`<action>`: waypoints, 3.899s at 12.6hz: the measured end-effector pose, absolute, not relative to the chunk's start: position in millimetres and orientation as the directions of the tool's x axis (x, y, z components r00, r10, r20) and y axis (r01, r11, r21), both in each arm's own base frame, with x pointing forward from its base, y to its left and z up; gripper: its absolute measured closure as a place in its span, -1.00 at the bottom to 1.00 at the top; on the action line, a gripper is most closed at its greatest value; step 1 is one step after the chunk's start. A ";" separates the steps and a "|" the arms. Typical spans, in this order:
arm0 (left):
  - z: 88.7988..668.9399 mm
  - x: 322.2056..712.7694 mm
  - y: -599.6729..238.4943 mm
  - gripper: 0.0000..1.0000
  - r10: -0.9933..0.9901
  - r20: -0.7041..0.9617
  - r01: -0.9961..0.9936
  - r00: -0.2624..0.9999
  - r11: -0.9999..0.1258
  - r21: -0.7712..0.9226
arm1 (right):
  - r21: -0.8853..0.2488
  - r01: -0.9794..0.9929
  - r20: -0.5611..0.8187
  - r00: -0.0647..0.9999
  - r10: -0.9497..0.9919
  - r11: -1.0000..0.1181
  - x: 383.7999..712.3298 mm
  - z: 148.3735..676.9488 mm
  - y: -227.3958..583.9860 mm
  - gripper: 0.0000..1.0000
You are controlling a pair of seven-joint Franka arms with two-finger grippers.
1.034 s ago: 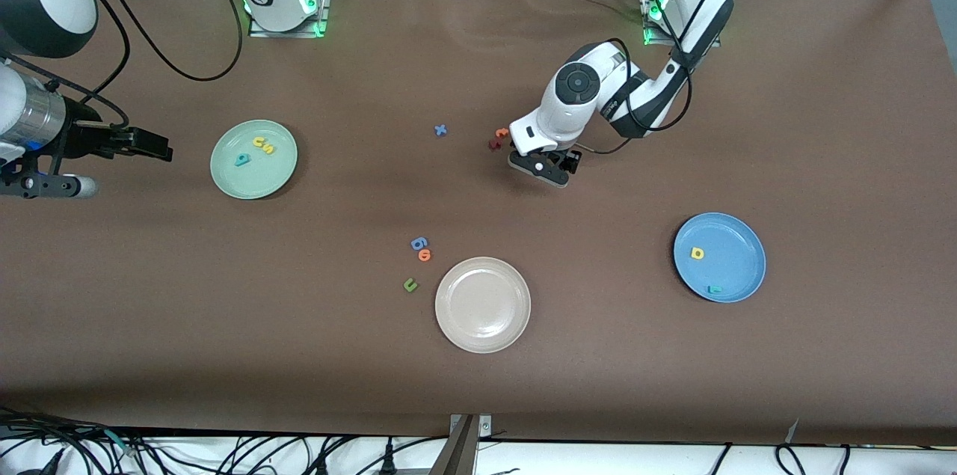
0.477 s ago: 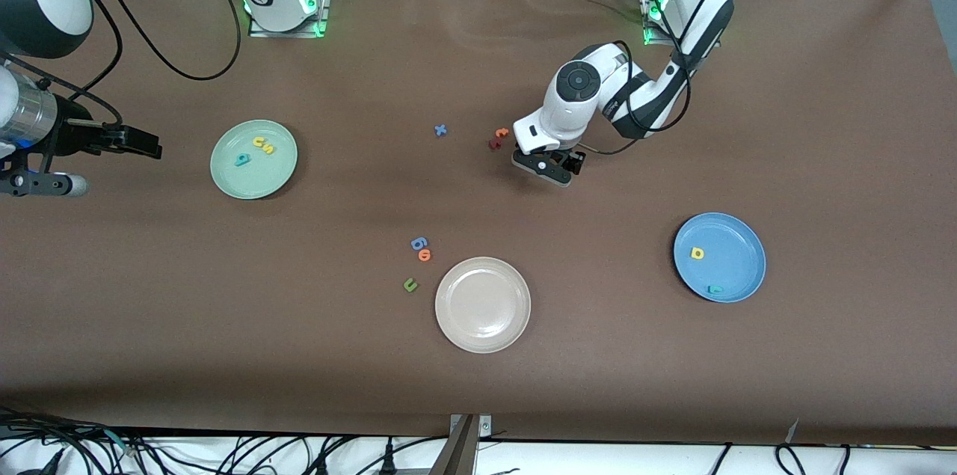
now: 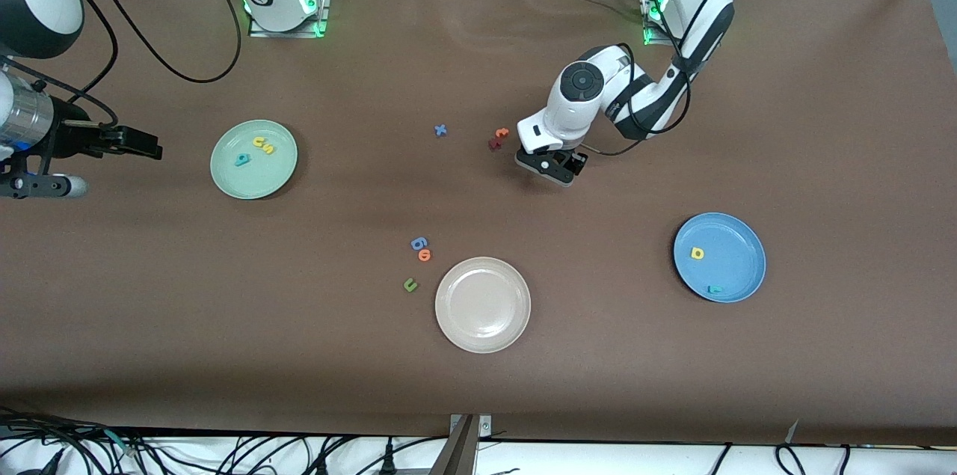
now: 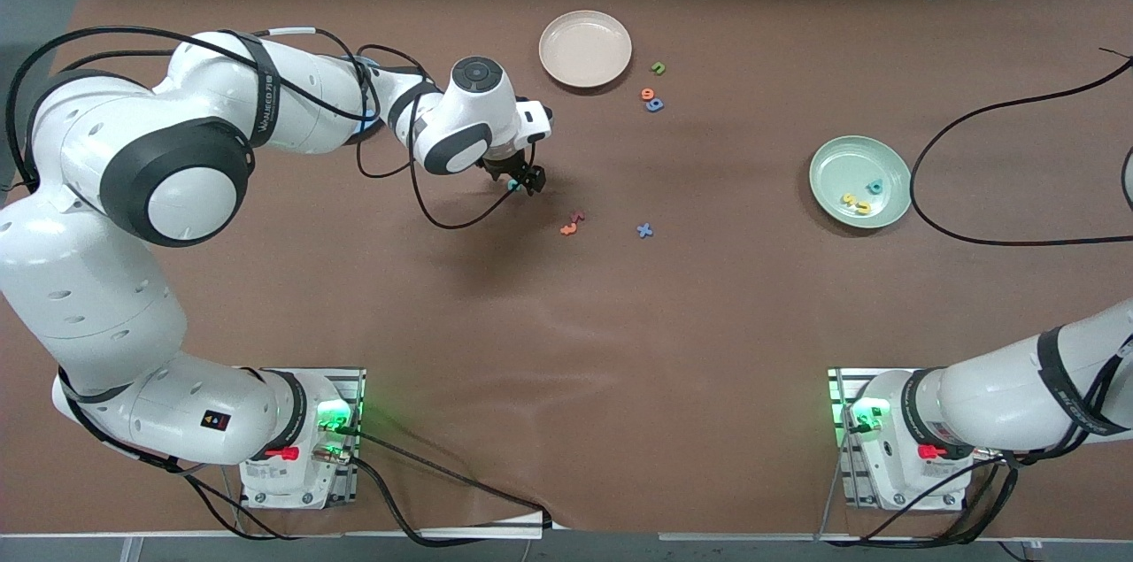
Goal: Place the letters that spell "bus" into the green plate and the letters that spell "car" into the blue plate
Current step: 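Return the right arm to rest while the left gripper reaches the cyan c, then grasp the cyan c with the left gripper and lift it, then lower the c onto the blue plate and open the left gripper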
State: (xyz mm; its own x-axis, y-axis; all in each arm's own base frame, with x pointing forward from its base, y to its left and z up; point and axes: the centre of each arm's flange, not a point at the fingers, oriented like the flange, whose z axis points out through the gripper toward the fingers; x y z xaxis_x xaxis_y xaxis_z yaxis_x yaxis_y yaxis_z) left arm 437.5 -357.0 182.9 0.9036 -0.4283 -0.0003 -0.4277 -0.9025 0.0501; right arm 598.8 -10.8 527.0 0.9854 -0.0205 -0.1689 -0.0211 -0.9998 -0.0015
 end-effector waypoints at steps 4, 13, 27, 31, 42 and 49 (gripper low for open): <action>177.9 435.5 -356.5 -0.55 -0.434 -0.008 -0.433 0.901 -0.900 0.048 | -0.014 -0.009 -0.165 0.986 -0.006 -1.000 597.1 531.1 -7.4 -1.00; 170.5 433.1 -356.1 -0.15 -0.447 -0.017 -0.446 0.894 -0.894 0.044 | -0.015 -0.007 -0.163 0.987 -0.004 -1.000 596.9 531.9 -7.4 -1.00; 172.7 435.5 -354.3 0.44 -0.443 -0.012 -0.443 0.896 -0.896 0.043 | -0.015 -0.011 -0.163 0.987 -0.009 -1.000 596.9 532.0 -10.1 -1.00; 172.7 435.5 -354.3 0.44 -0.443 -0.012 -0.443 0.896 -0.896 0.043 | -0.015 -0.012 -0.163 0.987 -0.009 -1.000 596.9 532.0 -10.2 -1.00; 187.3 488.8 -296.1 0.44 -0.501 0.024 -0.502 0.865 -0.864 0.034 | -0.015 -0.012 -0.162 0.987 -0.010 -1.000 596.9 532.0 -10.8 -1.00; 232.1 559.4 -171.5 0.44 -0.624 0.009 -0.623 0.782 -0.781 -0.030 | -0.015 -0.012 -0.162 0.987 -0.009 -1.000 596.9 532.1 -10.6 -1.00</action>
